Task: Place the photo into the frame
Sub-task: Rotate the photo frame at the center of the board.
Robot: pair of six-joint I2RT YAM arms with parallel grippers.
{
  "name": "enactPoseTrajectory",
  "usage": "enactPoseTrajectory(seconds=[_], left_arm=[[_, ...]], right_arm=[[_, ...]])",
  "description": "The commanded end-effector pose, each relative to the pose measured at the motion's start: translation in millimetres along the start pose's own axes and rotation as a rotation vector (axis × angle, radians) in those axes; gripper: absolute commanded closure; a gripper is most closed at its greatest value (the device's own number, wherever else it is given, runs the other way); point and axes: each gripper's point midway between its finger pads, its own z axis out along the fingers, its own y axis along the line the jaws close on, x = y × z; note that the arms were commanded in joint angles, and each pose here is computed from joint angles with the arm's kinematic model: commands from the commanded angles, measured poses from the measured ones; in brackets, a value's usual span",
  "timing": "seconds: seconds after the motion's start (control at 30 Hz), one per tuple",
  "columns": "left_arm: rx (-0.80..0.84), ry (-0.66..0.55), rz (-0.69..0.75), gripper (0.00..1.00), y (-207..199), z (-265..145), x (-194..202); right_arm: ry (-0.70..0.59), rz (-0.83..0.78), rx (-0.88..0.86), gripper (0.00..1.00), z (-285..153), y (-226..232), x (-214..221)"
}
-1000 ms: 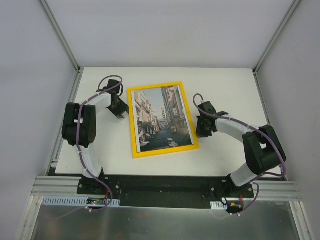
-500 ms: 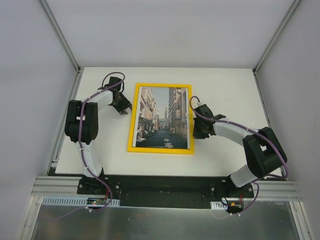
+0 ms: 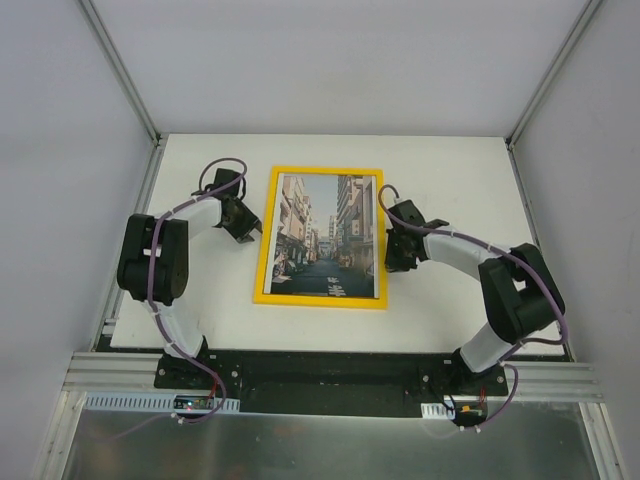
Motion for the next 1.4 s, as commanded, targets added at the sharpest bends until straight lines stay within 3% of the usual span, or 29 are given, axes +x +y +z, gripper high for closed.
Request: enactPoseTrajectory(seconds=[0.0,0.83,1.07,1.17,1.23,1.27,1.3,1.37], left_arm=[[-0.117,0.092,0.010,0.66,37.8,-0.4,40.4],[-0.125,0.117,0.083,0.66,65.8,-14.4,98.7],[-0.124,0.060,0.103,0.61,68.9,-20.7,78.5],[-0.105,0.014,0.123,0.53,66.2,-32.6,53.0],[-0.069,-0.033,0.127,0.42,56.3,-48.2,30.7],[-0.040,-0.049,0.137,0.32,49.0,-55.6,25.2],[-0.004,-0.069,0.151,0.01,39.0,-64.6,20.3],[0.067,-0.102,0.179,0.01,20.7,-83.2,13.9]], right_arm=[[0.001,-0.004,-0.022,0.87,14.1,9.0,-8.1],[0.019,-0.001,0.003,0.86,33.4,3.7,-32.2],[-0.006,0.004,0.031,0.82,22.3,-5.2,-42.7],[-0.050,0.010,0.049,0.76,-0.4,-15.8,-59.4],[-0.117,0.018,0.050,0.63,-28.2,-21.5,-78.3],[-0.146,0.018,0.052,0.56,-41.7,-24.0,-86.6],[-0.185,0.011,0.045,0.47,-57.8,-22.6,-96.2],[-0.243,-0.004,0.026,0.29,-84.9,-19.4,-106.0]])
